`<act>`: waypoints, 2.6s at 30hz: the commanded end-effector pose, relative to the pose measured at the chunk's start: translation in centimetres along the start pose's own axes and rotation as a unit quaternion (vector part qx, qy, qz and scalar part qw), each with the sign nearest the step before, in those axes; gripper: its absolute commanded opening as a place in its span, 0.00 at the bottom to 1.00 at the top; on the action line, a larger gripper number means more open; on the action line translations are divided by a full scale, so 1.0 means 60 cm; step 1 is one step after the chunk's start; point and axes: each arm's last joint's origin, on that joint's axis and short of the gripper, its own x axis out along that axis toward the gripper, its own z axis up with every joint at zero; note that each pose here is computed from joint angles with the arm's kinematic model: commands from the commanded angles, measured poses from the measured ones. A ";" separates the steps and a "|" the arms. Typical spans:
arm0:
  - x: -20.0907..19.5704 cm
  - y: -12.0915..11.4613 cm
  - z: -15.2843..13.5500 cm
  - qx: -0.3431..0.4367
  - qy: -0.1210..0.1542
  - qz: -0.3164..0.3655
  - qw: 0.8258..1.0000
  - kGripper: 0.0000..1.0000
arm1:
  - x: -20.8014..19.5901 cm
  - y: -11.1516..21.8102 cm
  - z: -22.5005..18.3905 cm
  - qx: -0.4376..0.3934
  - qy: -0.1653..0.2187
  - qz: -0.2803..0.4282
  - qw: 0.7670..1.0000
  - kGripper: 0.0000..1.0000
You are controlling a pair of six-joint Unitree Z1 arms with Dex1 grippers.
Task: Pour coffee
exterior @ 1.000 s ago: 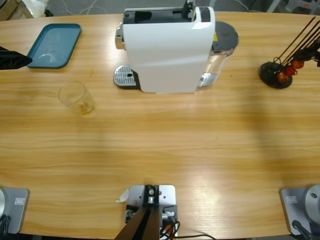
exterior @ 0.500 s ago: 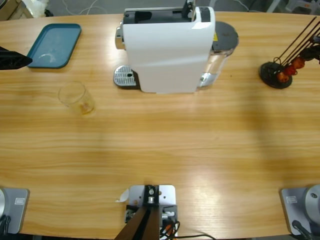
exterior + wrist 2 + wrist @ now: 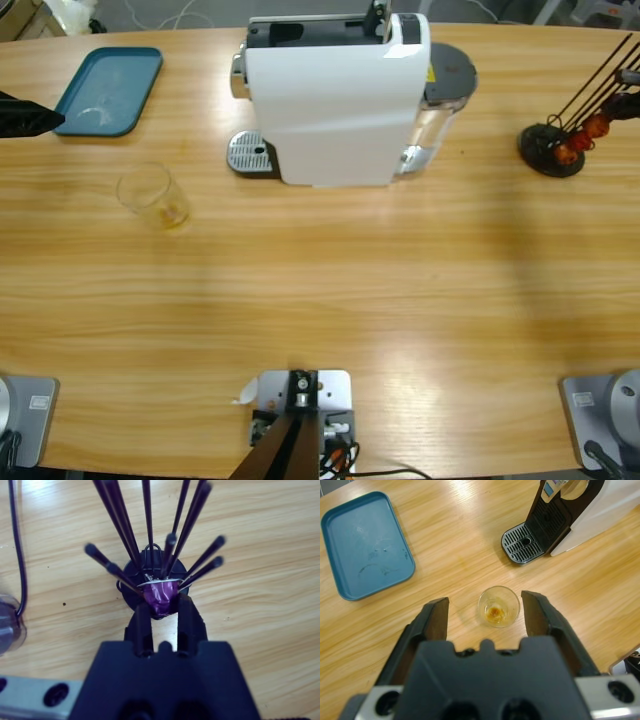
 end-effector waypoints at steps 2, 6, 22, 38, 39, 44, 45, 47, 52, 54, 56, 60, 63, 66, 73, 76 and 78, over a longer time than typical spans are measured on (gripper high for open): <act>0.015 0.002 -0.016 0.005 0.020 -0.002 1.000 0.62 | -0.093 -0.020 0.049 0.009 -0.038 -0.009 0.999 0.00; 0.013 0.002 -0.017 0.005 0.018 -0.002 1.000 0.62 | -0.138 -0.024 0.077 0.006 -0.053 -0.007 0.999 0.00; -0.001 0.001 -0.018 0.010 0.003 -0.013 1.000 0.62 | -0.331 0.046 -0.004 -0.421 -0.176 0.157 0.876 0.00; -0.007 -0.008 -0.025 0.040 -0.002 -0.037 0.998 0.63 | -0.349 0.331 -0.023 -0.664 -0.180 0.304 0.659 0.00; -0.007 -0.008 -0.025 0.040 -0.001 -0.038 0.998 0.63 | -0.350 0.350 -0.016 -0.665 -0.184 0.309 0.655 0.00; -0.005 -0.008 -0.025 0.040 0.000 -0.038 0.998 0.63 | -0.335 0.435 0.003 -0.671 -0.192 0.331 0.635 0.00; -0.005 -0.008 -0.025 0.040 0.000 -0.039 0.998 0.63 | -0.330 0.449 0.005 -0.673 -0.191 0.334 0.632 0.00; -0.004 -0.008 -0.025 0.040 0.000 -0.038 0.998 0.63 | -0.319 0.470 0.004 -0.679 -0.188 0.335 0.626 0.00; -0.003 -0.008 -0.026 0.041 0.000 -0.039 0.998 0.63 | -0.295 0.493 -0.001 -0.691 -0.175 0.337 0.615 0.00; -0.003 -0.009 -0.027 0.041 0.001 -0.040 0.998 0.64 | -0.278 0.488 0.008 -0.688 -0.165 0.335 0.623 0.00; -0.001 -0.009 -0.027 0.041 0.002 -0.042 0.998 0.64 | -0.264 0.482 0.016 -0.685 -0.160 0.330 0.629 0.00; 0.001 -0.009 -0.027 0.041 0.004 -0.044 0.998 0.64 | -0.245 0.475 0.036 -0.678 -0.162 0.323 0.641 0.00; 0.002 -0.009 -0.028 0.041 0.005 -0.045 0.998 0.64 | -0.231 0.474 0.048 -0.674 -0.162 0.316 0.647 0.00; 0.002 -0.009 -0.028 0.041 0.005 -0.045 0.998 0.64 | -0.215 0.481 0.050 -0.675 -0.156 0.313 0.649 0.00; 0.002 -0.010 -0.028 0.041 0.006 -0.046 0.998 0.64 | -0.184 0.497 0.057 -0.673 -0.148 0.313 0.653 0.00; 0.002 -0.010 -0.028 0.041 0.006 -0.046 0.998 0.64 | -0.173 0.498 0.065 -0.671 -0.146 0.308 0.658 0.00; 0.003 -0.010 -0.029 0.041 0.007 -0.048 0.998 0.64 | -0.167 0.495 0.071 -0.669 -0.145 0.303 0.663 0.00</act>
